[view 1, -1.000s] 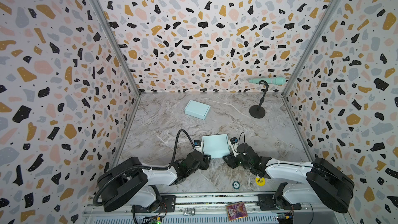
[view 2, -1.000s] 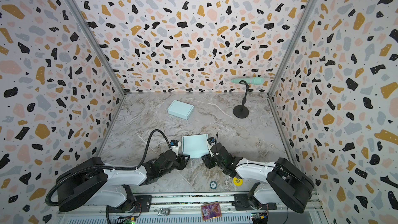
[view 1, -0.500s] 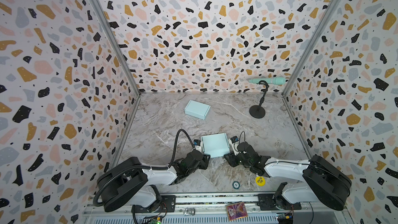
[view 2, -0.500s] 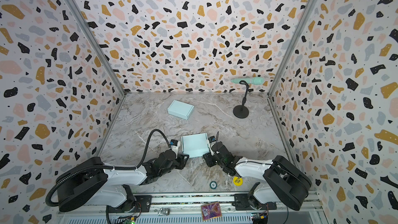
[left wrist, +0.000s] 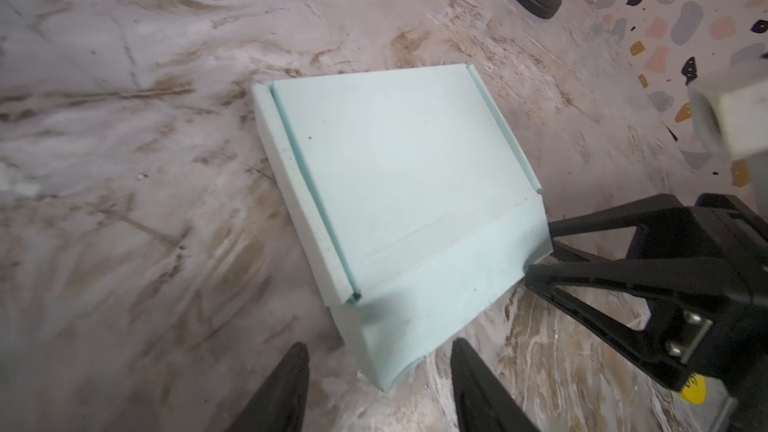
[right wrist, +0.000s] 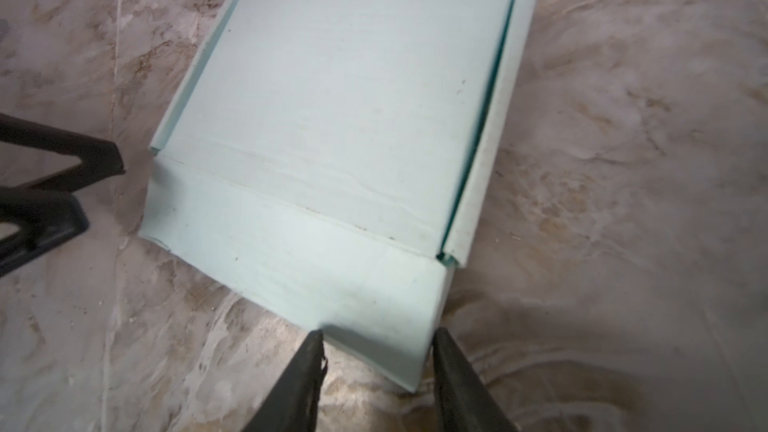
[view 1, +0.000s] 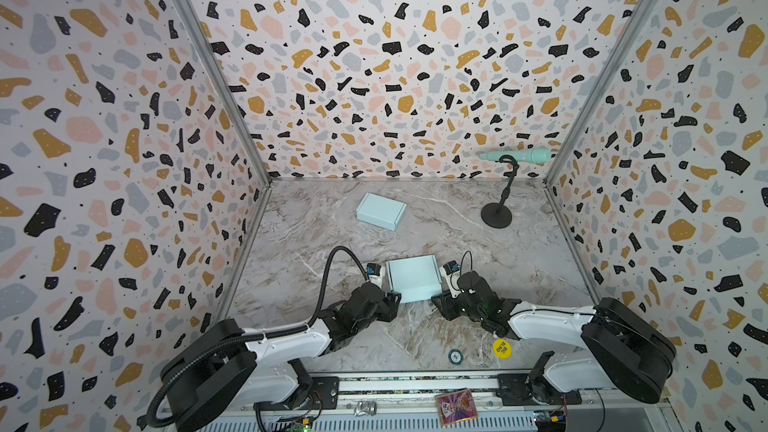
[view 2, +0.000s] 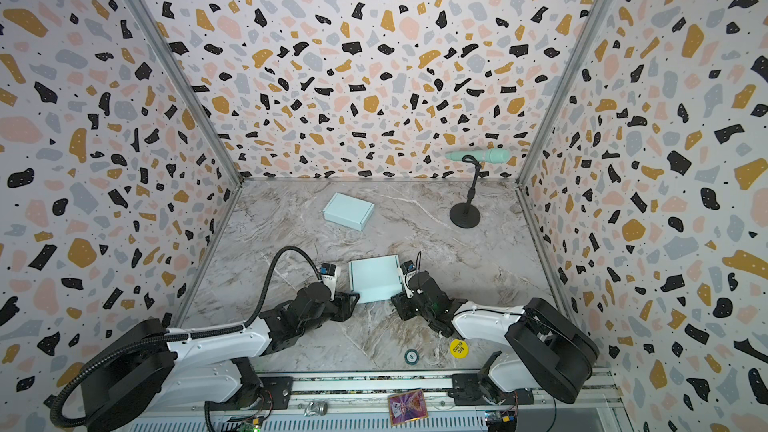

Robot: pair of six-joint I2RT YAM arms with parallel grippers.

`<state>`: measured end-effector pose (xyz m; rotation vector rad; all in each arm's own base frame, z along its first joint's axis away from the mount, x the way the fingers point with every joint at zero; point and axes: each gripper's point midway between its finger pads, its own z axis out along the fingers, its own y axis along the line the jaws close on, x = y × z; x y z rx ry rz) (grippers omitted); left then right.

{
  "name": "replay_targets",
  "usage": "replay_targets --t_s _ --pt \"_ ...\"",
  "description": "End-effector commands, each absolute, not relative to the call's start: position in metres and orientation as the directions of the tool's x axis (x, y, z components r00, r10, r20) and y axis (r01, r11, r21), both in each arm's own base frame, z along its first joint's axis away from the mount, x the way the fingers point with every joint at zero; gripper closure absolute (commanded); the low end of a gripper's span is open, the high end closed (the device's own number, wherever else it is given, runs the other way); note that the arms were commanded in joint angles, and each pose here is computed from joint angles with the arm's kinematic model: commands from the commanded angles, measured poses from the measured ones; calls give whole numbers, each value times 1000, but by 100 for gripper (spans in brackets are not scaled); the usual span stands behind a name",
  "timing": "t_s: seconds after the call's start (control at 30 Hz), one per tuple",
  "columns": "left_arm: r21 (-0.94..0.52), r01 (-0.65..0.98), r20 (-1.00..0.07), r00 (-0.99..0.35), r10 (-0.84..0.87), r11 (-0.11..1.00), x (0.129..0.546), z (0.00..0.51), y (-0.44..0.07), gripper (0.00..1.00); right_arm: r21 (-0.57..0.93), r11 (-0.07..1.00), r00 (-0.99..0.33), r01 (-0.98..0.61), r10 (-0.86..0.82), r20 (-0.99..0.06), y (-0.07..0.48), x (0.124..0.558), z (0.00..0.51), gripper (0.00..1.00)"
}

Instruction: Fold the paper box

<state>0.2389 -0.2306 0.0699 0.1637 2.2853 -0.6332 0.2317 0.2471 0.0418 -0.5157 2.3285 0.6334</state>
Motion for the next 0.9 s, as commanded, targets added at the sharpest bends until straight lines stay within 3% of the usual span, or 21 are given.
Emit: replay_targets --t_s 0.0,0.3,0.5,0.87 --pt "-303 288 -732 -681 -28 908 263 84 -221 39 296 796 -686 -528 -194 -701 254 239 51 56" --pt "-203 264 -710 -703 44 943 329 60 -226 35 294 795 -686 -530 -199 -700 256 245 47 56" --pt "-194 277 -653 -752 87 941 324 26 -229 37 294 795 -687 -531 -200 -699 256 255 43 57" --pt "-239 297 -637 -767 82 925 316 11 -234 40 285 833 -696 -474 -157 -701 251 292 32 56"
